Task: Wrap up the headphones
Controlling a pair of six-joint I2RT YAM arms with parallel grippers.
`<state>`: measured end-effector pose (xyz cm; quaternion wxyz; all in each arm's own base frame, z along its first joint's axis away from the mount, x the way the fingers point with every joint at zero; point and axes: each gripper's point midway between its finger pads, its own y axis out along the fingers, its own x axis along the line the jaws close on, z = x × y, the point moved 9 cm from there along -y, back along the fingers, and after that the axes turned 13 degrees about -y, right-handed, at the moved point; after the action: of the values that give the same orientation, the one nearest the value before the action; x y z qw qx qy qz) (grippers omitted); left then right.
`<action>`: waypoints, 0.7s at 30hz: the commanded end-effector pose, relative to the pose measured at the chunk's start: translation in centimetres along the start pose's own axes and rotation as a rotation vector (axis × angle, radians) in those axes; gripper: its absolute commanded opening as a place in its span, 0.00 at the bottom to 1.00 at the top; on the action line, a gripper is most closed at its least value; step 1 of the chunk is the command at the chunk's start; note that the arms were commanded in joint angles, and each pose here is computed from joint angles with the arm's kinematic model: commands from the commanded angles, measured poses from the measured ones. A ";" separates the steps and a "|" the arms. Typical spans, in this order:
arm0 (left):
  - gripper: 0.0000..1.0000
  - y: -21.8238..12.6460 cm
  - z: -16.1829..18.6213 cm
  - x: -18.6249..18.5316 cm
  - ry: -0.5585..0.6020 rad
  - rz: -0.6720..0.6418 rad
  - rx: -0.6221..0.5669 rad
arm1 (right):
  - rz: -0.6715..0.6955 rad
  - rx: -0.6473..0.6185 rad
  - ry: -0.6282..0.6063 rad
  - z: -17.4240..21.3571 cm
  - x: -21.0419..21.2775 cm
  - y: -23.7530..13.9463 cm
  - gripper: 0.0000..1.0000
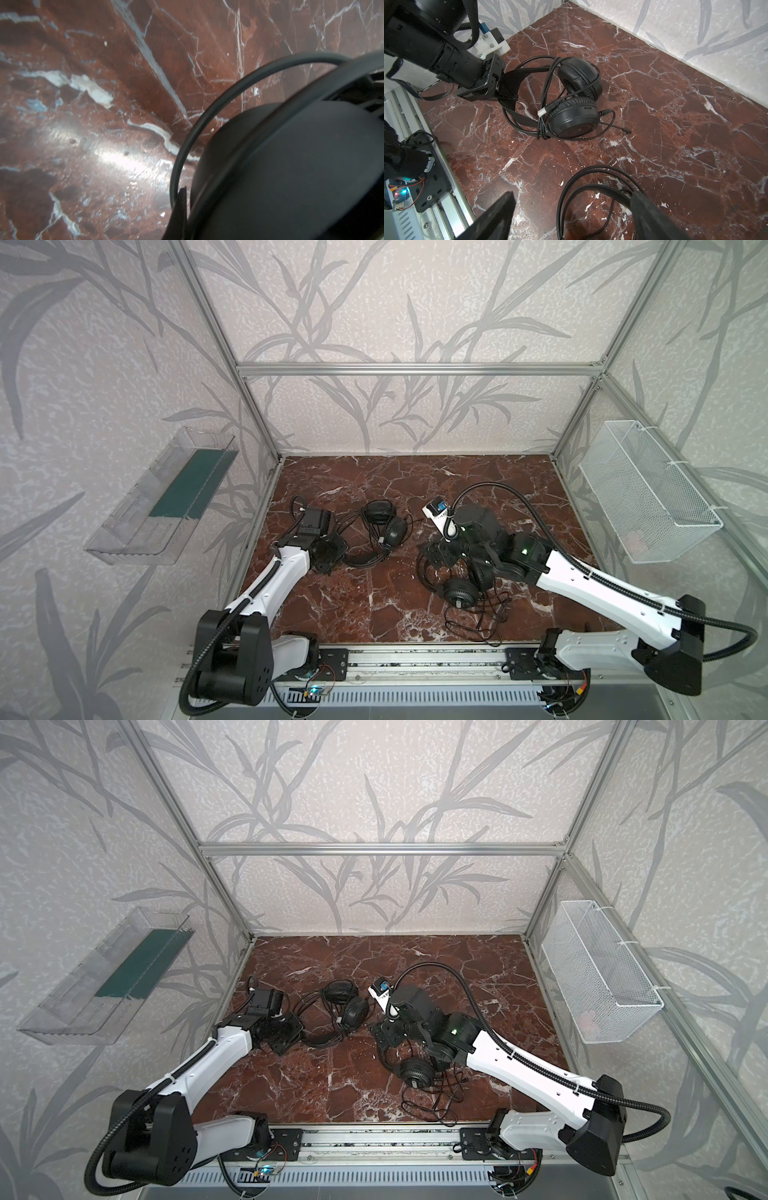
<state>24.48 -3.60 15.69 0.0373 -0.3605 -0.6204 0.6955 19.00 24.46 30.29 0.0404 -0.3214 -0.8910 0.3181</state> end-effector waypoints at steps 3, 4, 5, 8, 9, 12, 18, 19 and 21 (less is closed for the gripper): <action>0.00 -0.2 -1.6 -1.7 -0.026 0.079 0.024 | 0.007 -0.034 0.025 -0.1 -0.2 -0.4 0.88; 0.00 0.1 -1.7 -1.6 -0.034 0.082 0.036 | 0.006 -0.034 0.026 -0.1 -0.2 -0.3 0.89; 0.00 0.3 -1.8 -1.5 -0.042 0.078 0.040 | 0.004 -0.033 0.027 -0.1 -0.2 -0.3 0.89; 0.00 0.7 -1.9 -1.0 -0.057 0.061 0.046 | -0.001 -0.027 0.030 0.1 -0.1 -0.1 0.89; 0.00 0.8 -1.9 -0.9 -0.062 0.058 0.048 | -0.004 -0.025 0.031 0.1 -0.1 0.0 0.89; 0.00 1.0 -1.8 -0.5 -0.070 0.043 0.047 | -0.012 -0.020 0.034 0.3 0.0 0.2 0.89; 0.00 1.6 -1.6 0.2 -0.082 0.030 0.053 | -0.017 -0.015 0.043 0.6 0.1 0.6 0.89; 0.00 1.7 -1.6 0.3 -0.086 0.027 0.053 | -0.019 -0.013 0.044 0.7 0.1 0.7 0.88; 0.00 1.9 -1.5 0.5 -0.090 0.023 0.056 | -0.021 -0.012 0.045 0.8 0.2 0.7 0.89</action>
<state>25.11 -2.32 13.66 0.0312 -0.3216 -0.6106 0.7231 18.91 24.59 29.19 0.0574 -0.3176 -0.8925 0.3151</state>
